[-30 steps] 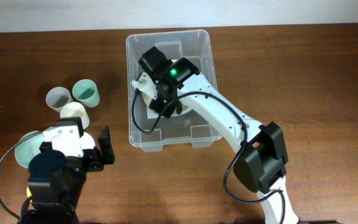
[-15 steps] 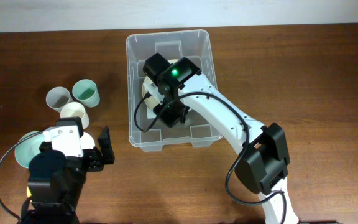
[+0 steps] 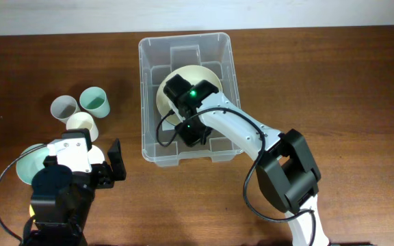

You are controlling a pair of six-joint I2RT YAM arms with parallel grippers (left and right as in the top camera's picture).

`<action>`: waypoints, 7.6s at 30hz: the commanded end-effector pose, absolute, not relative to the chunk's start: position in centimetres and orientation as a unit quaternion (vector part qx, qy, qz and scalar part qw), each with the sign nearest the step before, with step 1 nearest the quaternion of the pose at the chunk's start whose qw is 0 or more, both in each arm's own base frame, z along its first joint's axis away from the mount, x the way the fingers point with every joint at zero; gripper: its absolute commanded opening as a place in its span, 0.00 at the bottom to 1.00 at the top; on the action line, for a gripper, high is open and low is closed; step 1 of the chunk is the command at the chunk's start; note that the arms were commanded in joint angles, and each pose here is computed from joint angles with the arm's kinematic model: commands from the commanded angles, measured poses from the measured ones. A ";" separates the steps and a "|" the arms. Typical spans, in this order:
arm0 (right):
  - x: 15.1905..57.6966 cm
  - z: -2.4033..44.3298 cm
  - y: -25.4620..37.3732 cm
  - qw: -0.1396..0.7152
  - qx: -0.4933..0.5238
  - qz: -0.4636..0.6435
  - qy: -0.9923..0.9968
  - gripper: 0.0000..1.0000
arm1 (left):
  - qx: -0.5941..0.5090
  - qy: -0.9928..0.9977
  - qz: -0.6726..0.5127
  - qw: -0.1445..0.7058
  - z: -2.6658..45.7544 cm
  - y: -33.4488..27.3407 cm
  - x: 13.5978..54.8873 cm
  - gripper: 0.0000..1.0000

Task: Pack container
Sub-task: 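Carry the cream bowl into the bin and stack it on the others, then withdraw the right gripper to the right side of the table, then move the left gripper to the mint green cup and grasp it, then carry the mint green cup into the bin and lower it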

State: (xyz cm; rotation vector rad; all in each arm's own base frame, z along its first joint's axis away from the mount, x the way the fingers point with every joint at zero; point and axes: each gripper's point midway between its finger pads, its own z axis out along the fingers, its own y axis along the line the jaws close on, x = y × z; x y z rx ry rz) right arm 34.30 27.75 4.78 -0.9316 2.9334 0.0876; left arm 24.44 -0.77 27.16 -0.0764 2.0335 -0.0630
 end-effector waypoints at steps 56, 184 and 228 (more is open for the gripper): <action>34.3 28.5 -5.0 0.234 0.265 -0.002 0.935 0.99 | -0.067 0.874 -0.014 0.481 28.0 -0.1 27.3 1.00; 23.7 17.1 -3.8 0.128 0.234 -0.013 0.964 0.99 | 0.013 0.993 -0.101 0.052 10.4 -30.7 34.6 0.01; 23.7 17.1 -3.8 0.128 0.234 -0.013 0.964 0.99 | -0.012 0.995 -0.091 0.046 9.4 -30.7 34.7 0.42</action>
